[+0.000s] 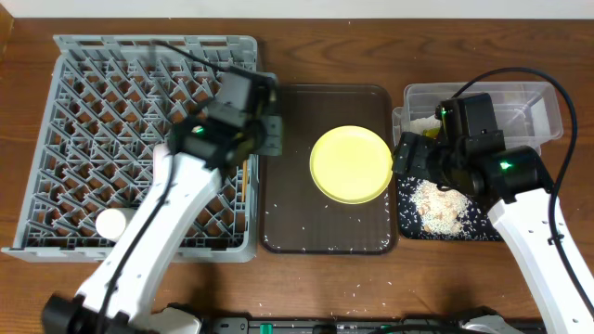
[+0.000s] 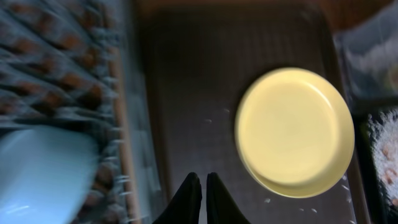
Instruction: Sort waste into correct bins and load items into the dishwasher
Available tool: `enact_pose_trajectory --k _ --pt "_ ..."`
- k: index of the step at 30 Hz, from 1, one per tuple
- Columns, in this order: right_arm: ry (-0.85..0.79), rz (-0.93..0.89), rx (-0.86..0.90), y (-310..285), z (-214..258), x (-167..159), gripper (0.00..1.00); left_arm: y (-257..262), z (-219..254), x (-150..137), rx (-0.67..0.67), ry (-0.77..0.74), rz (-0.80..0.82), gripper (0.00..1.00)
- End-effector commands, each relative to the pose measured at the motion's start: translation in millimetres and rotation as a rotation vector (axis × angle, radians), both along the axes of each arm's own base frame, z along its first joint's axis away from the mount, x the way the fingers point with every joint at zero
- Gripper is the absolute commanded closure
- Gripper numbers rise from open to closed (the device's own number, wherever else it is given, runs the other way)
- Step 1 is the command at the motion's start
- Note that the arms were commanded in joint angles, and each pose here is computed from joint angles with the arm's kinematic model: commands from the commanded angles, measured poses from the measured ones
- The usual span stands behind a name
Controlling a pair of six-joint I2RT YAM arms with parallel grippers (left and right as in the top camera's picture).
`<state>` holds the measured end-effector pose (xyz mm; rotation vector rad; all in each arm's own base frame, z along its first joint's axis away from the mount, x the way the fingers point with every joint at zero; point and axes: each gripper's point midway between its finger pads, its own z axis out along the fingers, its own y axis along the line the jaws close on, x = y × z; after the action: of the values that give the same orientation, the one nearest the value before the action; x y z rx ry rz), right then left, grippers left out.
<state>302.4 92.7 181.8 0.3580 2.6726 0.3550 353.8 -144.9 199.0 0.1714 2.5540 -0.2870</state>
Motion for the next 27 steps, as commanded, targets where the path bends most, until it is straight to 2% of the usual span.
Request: enact_pose_trajectory --k 1,2,3,6,7,14,19,27 --pt "0.002 -0.007 -0.005 -1.5 -0.8 0.2 0.07 -4.7 6.3 -2.4 -0.061 0.006 -0.055 0.63" --pt "0.002 -0.007 -0.005 -1.6 -0.8 0.3 0.07 -18.2 0.7 -4.9 -0.128 0.049 -0.076 0.47" --pt "0.002 -0.007 -0.005 -1.6 -0.8 0.3 0.08 -25.1 -6.0 -4.8 -0.154 0.078 -0.078 0.44" --pt "0.002 -0.007 -0.005 -1.5 -0.9 0.0 0.08 -39.5 -41.8 2.9 -0.142 0.156 -0.094 0.44" --pt "0.003 -0.007 -0.005 -1.5 -0.9 0.0 0.08 -47.5 -75.9 7.9 -0.13 0.232 -0.077 0.44" --pt "0.002 -0.007 -0.005 -1.6 -0.9 0.1 0.08 -61.9 -151.5 18.0 -0.12 0.367 -0.025 0.44" --pt "0.005 -0.007 -0.006 -1.4 -1.8 0.6 0.07 -74.5 -180.9 18.0 -0.144 0.413 -0.044 0.47" --pt "0.006 -0.007 -0.006 -1.4 -2.4 0.7 0.07 -80.6 -212.1 9.0 -0.124 0.475 -0.054 0.68"
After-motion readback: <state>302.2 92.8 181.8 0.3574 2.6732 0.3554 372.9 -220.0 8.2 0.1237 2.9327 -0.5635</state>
